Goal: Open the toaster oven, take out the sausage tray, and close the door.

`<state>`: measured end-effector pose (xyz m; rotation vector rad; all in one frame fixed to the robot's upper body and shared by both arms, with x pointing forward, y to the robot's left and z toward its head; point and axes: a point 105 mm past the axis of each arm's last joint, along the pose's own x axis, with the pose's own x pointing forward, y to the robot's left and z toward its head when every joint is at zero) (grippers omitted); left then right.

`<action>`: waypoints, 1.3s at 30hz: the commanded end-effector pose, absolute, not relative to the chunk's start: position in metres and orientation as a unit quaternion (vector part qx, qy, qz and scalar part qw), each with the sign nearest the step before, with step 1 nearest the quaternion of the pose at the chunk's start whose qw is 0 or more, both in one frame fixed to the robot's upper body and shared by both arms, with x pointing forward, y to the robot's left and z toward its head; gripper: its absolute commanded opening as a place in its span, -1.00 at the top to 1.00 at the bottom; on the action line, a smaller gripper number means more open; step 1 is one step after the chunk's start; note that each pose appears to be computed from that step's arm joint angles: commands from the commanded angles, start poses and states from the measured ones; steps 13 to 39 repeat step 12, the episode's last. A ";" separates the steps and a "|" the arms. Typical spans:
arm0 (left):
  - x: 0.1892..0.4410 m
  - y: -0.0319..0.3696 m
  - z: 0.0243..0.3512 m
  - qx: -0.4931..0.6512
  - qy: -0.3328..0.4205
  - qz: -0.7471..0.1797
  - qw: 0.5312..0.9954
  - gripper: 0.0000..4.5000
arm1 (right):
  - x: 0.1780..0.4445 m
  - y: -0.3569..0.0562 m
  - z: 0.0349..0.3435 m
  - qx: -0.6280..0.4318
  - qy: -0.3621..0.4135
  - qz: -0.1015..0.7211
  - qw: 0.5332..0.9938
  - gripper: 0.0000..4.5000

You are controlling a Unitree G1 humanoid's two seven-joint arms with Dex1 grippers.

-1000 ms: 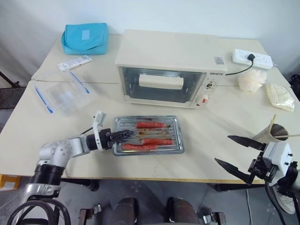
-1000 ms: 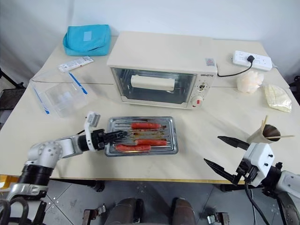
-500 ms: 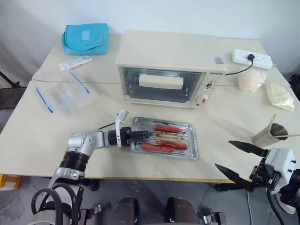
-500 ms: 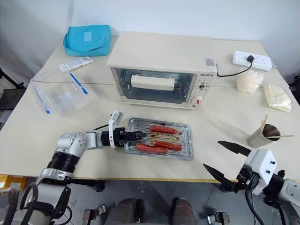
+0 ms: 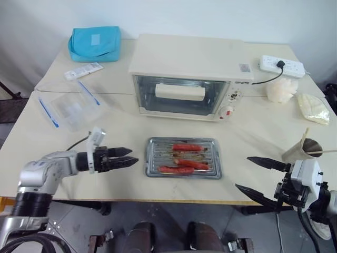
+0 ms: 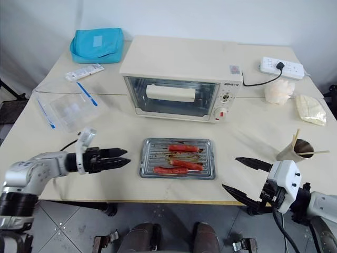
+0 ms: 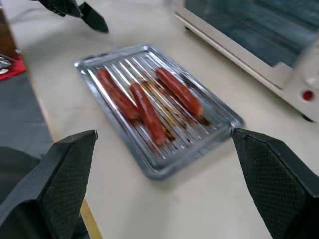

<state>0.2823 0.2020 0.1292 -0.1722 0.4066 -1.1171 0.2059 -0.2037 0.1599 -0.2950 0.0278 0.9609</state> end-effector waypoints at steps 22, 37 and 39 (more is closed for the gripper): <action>0.255 0.236 0.157 0.178 -0.007 -0.511 0.841 -0.99 | 0.212 -0.191 0.171 -0.164 -0.012 0.536 0.828 -1.00; 0.255 0.236 0.157 0.178 -0.007 -0.511 0.841 -0.99 | 0.212 -0.191 0.171 -0.164 -0.012 0.536 0.828 -1.00; 0.255 0.236 0.157 0.178 -0.007 -0.511 0.841 -0.99 | 0.212 -0.191 0.171 -0.164 -0.012 0.536 0.828 -1.00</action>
